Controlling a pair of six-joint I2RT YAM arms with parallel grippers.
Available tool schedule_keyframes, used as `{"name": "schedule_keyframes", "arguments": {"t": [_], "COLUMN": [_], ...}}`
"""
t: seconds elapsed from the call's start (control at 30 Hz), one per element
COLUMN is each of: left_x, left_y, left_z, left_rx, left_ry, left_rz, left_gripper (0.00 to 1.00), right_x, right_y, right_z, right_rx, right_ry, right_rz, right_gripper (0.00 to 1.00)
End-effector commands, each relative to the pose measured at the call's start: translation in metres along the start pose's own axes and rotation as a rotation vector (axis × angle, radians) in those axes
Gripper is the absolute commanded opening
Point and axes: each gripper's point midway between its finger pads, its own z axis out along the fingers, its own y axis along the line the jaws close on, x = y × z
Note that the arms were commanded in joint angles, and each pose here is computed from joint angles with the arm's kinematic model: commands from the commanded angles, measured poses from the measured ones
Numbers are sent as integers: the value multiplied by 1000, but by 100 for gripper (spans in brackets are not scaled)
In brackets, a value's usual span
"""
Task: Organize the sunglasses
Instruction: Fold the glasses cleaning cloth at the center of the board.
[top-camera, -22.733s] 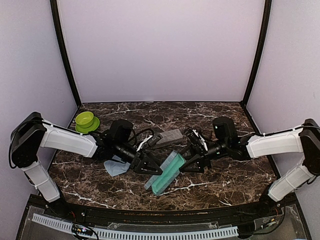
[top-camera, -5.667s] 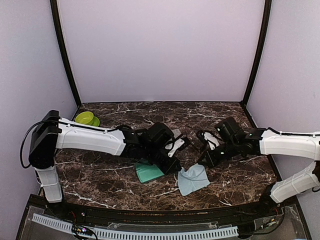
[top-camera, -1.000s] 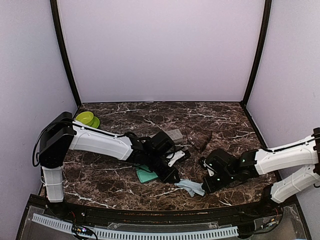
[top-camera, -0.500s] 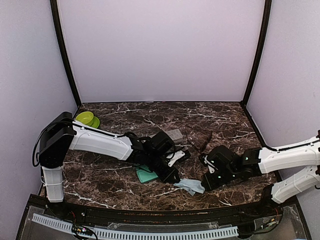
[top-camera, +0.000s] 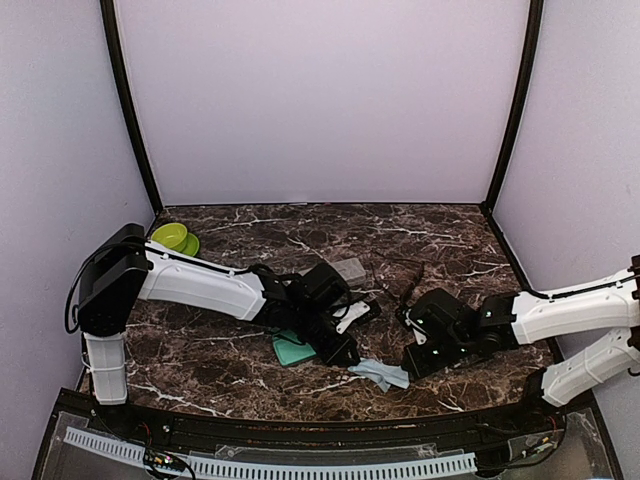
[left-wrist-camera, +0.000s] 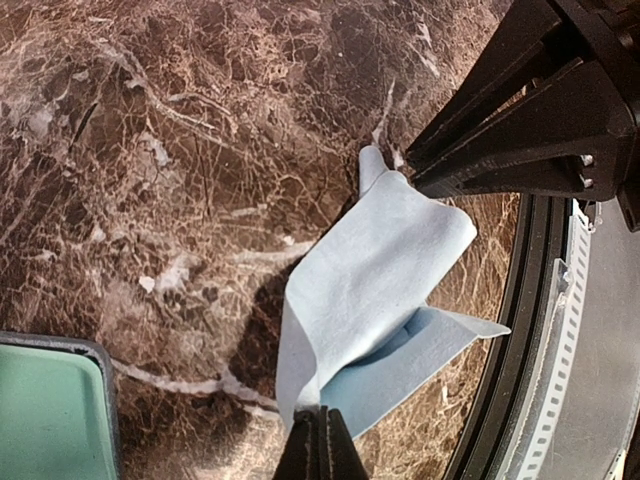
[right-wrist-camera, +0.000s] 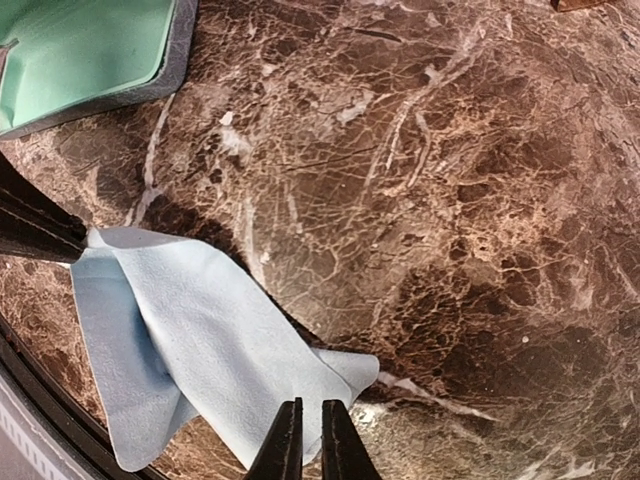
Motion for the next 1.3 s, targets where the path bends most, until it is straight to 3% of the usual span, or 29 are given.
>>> {"name": "schedule_keyframes", "arguments": {"t": [0.0,0.33,0.87,1.27], "left_x": [-9,-11,-10,-9], "left_y": [-9,-10,-10,-10], "left_z": [-12,-12,-12,-12], "left_rx": [5,10,8,8], "left_ry": [-20,-25,-22,-19], "left_rz": [27,30,29,28], "left_gripper": [0,0,0,0], "right_x": [-9,-2,-3,-1], "right_y": [2,2,6,4], "right_z": [-3,8,15,18], "right_rx": [16,21,16,22], "right_ry": [-23,19,35,43], "right_rz": [-9,-26,-47,-51], "right_gripper": [11,20,11,15]}}
